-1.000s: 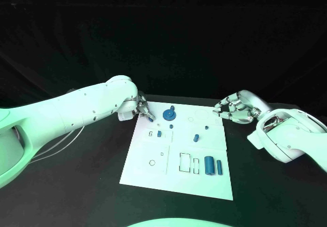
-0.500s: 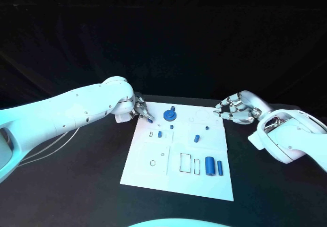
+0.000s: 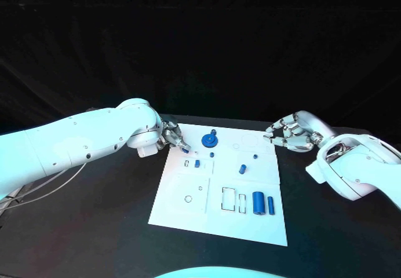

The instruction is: Assemble the parts on the task board

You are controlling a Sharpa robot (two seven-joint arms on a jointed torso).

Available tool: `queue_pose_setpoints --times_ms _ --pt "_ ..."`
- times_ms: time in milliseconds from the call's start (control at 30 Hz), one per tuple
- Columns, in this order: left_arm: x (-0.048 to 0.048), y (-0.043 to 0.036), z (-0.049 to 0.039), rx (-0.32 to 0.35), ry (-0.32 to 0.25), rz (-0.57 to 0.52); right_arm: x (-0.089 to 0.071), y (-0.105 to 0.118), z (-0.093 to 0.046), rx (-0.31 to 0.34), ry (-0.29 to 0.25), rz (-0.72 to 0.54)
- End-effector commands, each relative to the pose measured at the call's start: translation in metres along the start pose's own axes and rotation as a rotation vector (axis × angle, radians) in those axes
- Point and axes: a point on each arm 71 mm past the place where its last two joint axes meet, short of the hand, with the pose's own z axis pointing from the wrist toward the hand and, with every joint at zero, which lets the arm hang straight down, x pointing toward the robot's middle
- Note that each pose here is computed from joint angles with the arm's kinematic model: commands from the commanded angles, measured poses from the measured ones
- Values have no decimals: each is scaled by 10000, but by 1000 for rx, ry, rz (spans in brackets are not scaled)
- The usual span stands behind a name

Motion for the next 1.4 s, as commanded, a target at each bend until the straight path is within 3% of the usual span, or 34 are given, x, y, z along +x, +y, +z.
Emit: queue_pose_setpoints --times_ms 33,567,1400 --pt "50 -23 -19 38 -57 9 7 2 -3 -9 6 -2" --pt "266 12 -11 39 -36 72 18 -6 -10 -9 8 0" --pt "330 66 0 1 36 124 18 -13 -13 -7 9 -1"
